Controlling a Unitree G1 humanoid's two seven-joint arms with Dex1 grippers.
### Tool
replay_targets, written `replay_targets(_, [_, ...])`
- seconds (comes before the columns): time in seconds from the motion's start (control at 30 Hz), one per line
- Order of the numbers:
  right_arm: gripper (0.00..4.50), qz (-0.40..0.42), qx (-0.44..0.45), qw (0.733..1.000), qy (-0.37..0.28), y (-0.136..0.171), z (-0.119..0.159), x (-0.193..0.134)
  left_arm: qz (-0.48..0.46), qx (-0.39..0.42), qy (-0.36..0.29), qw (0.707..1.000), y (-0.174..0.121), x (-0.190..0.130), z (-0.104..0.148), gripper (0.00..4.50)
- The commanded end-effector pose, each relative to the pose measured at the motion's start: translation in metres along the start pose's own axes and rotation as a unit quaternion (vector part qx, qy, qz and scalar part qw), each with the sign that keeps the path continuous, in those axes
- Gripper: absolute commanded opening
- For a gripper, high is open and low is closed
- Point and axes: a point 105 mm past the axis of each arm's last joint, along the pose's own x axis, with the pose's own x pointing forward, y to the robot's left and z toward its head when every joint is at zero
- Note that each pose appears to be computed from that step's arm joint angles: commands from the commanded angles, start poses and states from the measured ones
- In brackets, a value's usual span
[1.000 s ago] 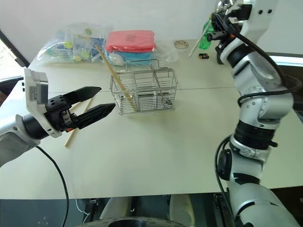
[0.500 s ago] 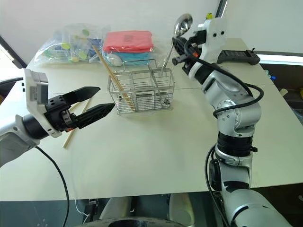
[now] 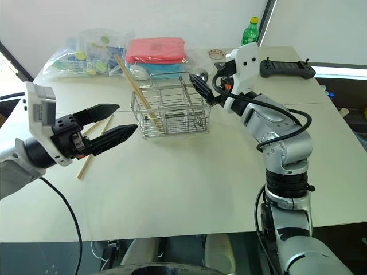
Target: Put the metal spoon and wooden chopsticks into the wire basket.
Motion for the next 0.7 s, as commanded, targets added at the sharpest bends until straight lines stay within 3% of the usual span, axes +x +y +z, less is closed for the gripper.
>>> replay_targets(0.03, [3.92,-0.019,-0.032,0.998,-0.053,-0.023,0.042,-0.013,0.005,0.023,-0.006,1.000,0.001,-0.002,0.007,4.50])
replay_targets(0.1, [3.92,-0.010,-0.030,0.997,-0.066,-0.036,0.062,-0.021,0.020,0.032,-0.003,0.999,0.008,-0.005,0.008,4.50])
replay_targets(0.23, [3.92,0.155,-0.055,0.986,-0.024,-0.027,0.088,-0.061,0.095,0.067,0.022,0.993,0.047,-0.026,0.014,4.50])
replay_targets(0.4, [3.92,0.235,-0.088,0.965,0.079,-0.019,0.057,-0.090,0.182,0.105,0.125,0.970,0.113,-0.061,-0.006,4.50])
replay_targets(0.7, [3.92,0.230,-0.071,0.967,0.083,-0.003,0.030,-0.088,0.151,0.107,0.268,0.946,0.187,-0.054,-0.043,4.50])
